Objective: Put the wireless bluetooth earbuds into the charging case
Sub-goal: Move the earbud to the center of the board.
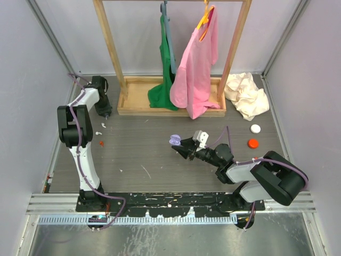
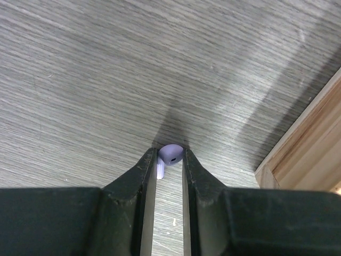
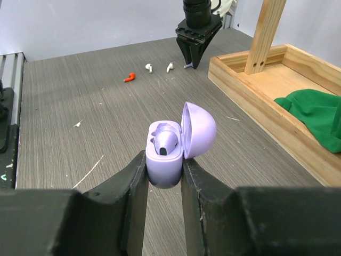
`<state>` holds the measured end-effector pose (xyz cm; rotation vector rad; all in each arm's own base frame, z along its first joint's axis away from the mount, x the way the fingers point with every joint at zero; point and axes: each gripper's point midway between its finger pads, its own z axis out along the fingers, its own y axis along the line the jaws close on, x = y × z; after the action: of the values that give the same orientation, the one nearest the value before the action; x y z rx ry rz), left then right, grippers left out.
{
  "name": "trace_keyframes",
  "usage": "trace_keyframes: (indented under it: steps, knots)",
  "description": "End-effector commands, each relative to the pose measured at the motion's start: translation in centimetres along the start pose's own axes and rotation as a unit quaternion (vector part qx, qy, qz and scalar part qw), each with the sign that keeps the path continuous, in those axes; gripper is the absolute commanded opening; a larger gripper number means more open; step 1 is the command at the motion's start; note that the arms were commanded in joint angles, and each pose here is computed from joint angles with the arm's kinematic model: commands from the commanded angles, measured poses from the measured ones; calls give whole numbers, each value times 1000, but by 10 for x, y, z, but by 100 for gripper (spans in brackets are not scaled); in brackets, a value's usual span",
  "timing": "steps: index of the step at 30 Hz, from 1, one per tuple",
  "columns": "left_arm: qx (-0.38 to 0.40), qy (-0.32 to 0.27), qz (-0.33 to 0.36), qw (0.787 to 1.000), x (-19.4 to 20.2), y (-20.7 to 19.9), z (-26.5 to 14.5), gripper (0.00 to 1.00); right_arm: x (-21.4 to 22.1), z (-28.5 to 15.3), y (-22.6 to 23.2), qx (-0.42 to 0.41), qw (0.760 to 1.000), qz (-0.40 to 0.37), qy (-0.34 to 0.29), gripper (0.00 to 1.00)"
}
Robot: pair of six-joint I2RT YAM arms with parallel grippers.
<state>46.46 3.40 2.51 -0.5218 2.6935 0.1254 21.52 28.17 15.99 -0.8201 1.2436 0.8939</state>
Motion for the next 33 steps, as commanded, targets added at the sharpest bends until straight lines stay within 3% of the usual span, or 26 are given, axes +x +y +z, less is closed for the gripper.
trace_keyframes:
  steps: [1, 5, 16, 33]
  knots:
    - [9, 9, -9, 1000, 3, -1, -11, 18, -28, 11, 1, -11, 999, -20, -47, 13]
    - [27, 17, -17, 999, 12, -7, -19, 13, -27, 11, 0, -11, 999, -20, -46, 13]
    - [64, 38, -15, 997, 70, -20, -52, 14, -28, 11, 0, -11, 999, -20, -45, 13]
    - [87, 72, 71, 991, 189, -53, -94, 17, -26, 12, 0, -12, 999, -21, -41, 13]
